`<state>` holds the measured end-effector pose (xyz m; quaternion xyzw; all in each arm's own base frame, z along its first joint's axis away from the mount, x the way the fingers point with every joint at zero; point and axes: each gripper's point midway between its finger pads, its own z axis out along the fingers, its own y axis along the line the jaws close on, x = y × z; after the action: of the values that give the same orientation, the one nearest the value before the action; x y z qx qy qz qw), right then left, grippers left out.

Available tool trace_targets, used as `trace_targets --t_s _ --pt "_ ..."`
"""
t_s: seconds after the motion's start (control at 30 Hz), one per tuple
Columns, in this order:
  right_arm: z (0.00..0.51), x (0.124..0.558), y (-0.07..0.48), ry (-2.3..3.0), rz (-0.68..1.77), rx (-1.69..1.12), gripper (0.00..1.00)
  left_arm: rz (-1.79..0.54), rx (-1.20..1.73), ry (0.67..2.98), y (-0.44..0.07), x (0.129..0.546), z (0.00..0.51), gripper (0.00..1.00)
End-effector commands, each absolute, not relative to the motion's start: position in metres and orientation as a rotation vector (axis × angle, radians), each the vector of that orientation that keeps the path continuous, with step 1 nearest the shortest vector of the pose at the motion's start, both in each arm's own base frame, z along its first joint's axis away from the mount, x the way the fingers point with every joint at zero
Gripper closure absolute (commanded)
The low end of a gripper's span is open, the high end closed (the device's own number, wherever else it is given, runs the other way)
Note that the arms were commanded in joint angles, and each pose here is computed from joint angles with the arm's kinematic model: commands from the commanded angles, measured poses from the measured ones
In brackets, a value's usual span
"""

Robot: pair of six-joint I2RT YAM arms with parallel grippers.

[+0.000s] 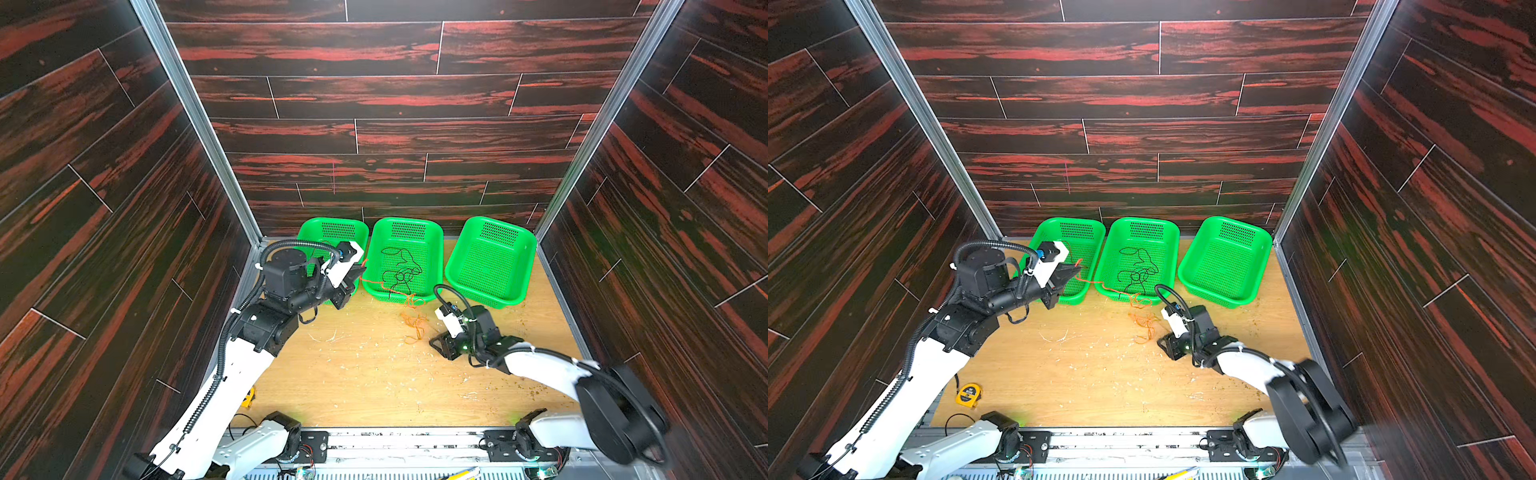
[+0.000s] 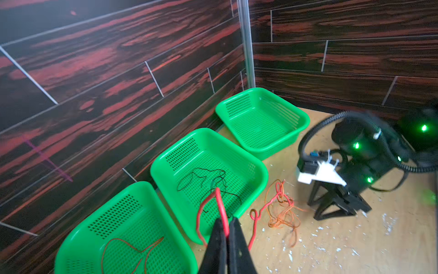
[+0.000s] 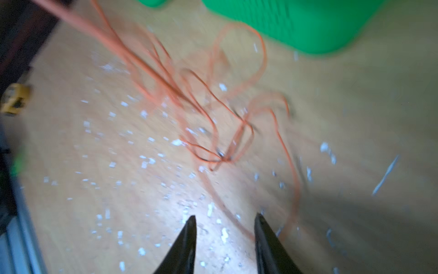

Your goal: Untangle the cables

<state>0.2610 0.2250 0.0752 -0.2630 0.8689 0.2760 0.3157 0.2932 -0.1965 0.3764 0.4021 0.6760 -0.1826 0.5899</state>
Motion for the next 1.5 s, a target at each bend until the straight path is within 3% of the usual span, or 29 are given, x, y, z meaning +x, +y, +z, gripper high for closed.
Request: trace_targets --t_s 0.0,0.27,0.6,0.7,0.83,0.87,1.47 --pt "0.111 0.263 0.234 2.151 0.742 -0.787 0.56 -0.447 0.976 1.523 -0.203 0.286 0.381 1.00" --pt "0.128 0.272 0.256 2.013 0.829 -0.857 0.48 -0.487 0.955 1.447 -0.209 0.277 0.403 1.00" --pt "0.133 0.306 0.266 1.948 0.800 -0.761 0.49 -0.509 0.955 1.436 -0.214 0.272 0.407 1.00" --pt "0.140 0.299 0.274 1.887 0.858 -0.806 0.61 -0.513 0.943 1.441 -0.214 0.273 0.407 1.00" --pt "0.143 0.285 0.280 1.835 0.888 -0.855 0.96 -0.466 0.897 1.449 -0.207 0.280 0.414 1.00" --pt "0.140 0.285 0.278 1.852 0.884 -0.845 1.00 -0.453 0.891 1.452 -0.206 0.281 0.416 1.00" --pt "0.047 0.279 0.217 2.389 0.768 -0.313 1.00 -0.203 0.760 1.455 -0.150 0.304 0.465 1.00"
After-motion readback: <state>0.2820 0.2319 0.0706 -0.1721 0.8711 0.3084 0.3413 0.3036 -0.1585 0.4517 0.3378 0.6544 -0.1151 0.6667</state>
